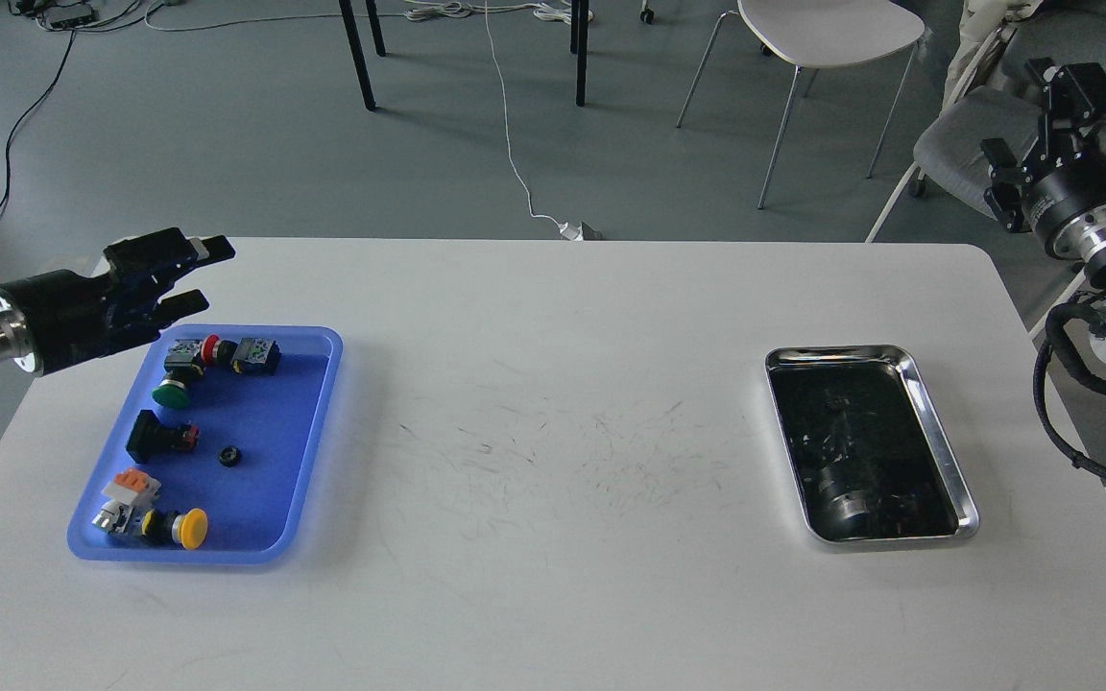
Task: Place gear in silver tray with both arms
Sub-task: 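Reach the left gripper into the blue tray toward another black part, then grasp a small black gear in the blue tray with the left gripper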
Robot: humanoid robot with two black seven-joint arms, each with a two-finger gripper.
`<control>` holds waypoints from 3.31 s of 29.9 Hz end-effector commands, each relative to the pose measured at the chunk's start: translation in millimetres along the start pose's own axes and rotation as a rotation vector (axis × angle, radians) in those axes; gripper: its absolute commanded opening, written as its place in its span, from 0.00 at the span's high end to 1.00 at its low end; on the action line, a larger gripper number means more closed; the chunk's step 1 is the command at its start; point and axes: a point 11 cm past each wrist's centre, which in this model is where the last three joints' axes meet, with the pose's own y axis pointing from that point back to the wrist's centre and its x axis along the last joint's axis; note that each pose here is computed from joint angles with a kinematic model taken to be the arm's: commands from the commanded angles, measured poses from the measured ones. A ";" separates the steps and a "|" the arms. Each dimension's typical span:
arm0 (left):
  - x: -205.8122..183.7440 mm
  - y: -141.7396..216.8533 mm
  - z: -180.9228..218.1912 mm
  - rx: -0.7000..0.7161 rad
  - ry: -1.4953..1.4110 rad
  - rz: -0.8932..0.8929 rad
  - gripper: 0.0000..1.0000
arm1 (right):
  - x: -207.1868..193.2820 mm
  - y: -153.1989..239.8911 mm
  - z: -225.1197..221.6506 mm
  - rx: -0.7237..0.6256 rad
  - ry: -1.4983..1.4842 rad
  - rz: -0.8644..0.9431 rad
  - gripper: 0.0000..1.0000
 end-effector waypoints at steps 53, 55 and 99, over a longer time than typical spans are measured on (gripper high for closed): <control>-70.1 3.2 -5.1 0.177 -0.906 -0.412 0.02 | 6.4 4.1 9.2 -0.020 0.011 0.022 0.06; -75.9 -2.6 -8.7 0.175 -0.938 -0.434 0.02 | 6.8 4.4 9.7 -0.021 0.011 0.024 0.06; -93.1 -8.0 -80.8 0.260 -0.999 -0.458 0.30 | 15.4 13.9 22.8 -0.042 0.003 0.060 0.06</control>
